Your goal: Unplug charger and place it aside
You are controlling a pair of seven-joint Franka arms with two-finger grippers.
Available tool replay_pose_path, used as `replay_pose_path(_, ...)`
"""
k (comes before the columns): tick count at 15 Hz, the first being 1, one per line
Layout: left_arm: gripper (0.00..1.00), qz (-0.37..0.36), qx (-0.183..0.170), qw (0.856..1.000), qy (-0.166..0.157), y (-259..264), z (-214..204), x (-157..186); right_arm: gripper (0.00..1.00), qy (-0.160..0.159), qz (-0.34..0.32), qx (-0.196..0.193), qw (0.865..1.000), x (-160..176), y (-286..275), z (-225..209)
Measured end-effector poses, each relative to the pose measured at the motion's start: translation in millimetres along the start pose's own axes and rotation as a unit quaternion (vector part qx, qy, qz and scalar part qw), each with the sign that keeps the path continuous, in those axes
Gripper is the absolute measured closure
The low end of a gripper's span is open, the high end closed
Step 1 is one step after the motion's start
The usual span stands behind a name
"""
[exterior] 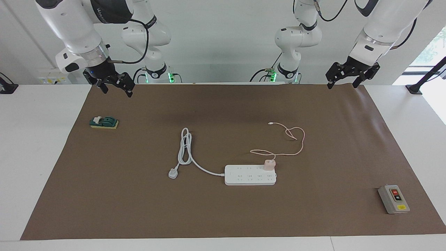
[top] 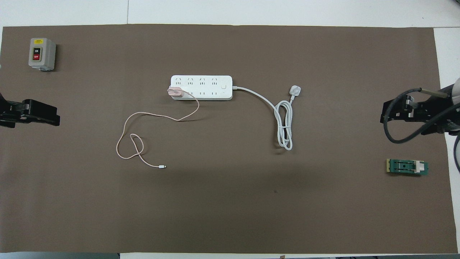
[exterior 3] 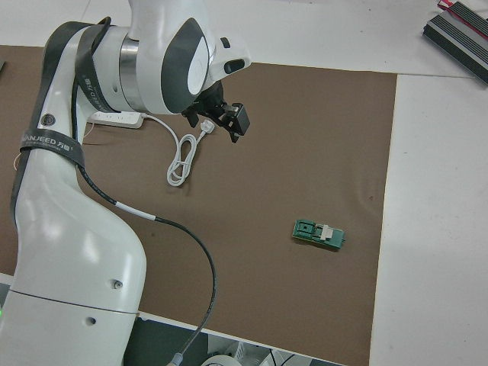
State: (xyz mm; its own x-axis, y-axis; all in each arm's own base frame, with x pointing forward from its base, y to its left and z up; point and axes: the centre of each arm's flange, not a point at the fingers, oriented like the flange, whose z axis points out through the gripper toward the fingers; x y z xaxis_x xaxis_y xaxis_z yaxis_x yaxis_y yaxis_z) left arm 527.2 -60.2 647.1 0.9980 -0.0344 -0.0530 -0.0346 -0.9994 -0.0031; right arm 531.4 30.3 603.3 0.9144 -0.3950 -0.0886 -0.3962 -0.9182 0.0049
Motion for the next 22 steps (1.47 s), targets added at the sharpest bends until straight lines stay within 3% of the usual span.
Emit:
replay_pose_path(3,0.00,-0.018,0.000,1.000,0.000,-3,-1,0,0.00,-0.021,0.155,0.028,0.987,-15,-32,2)
replay_pose_path(7,0.00,-0.113,-0.001,0.994,-0.004,-3,4,6,0.00,-0.066,0.319,0.069,0.943,-8,-56,14)
replay_pose_path(11,0.00,-0.210,-0.001,0.978,-0.016,4,23,33,0.00,-0.087,0.384,0.071,0.916,-8,-108,46)
replay_pose_path(13,0.00,-0.260,-0.007,0.966,-0.003,17,31,49,0.00,-0.099,0.400,0.080,0.908,1,-126,63)
replay_pose_path(16,0.00,-0.349,-0.029,0.936,0.030,63,49,73,0.00,-0.110,0.421,0.085,0.896,17,-155,79)
replay_pose_path(19,0.00,-0.425,-0.035,0.904,0.024,118,80,85,0.00,-0.107,0.421,0.096,0.895,18,-194,96)
replay_pose_path(20,0.00,-0.453,-0.038,0.890,0.023,131,90,89,0.00,-0.116,0.425,0.097,0.892,17,-205,107)
replay_pose_path(22,0.00,-0.529,-0.045,0.847,0.020,153,111,98,0.00,-0.135,0.432,0.098,0.886,25,-223,134)
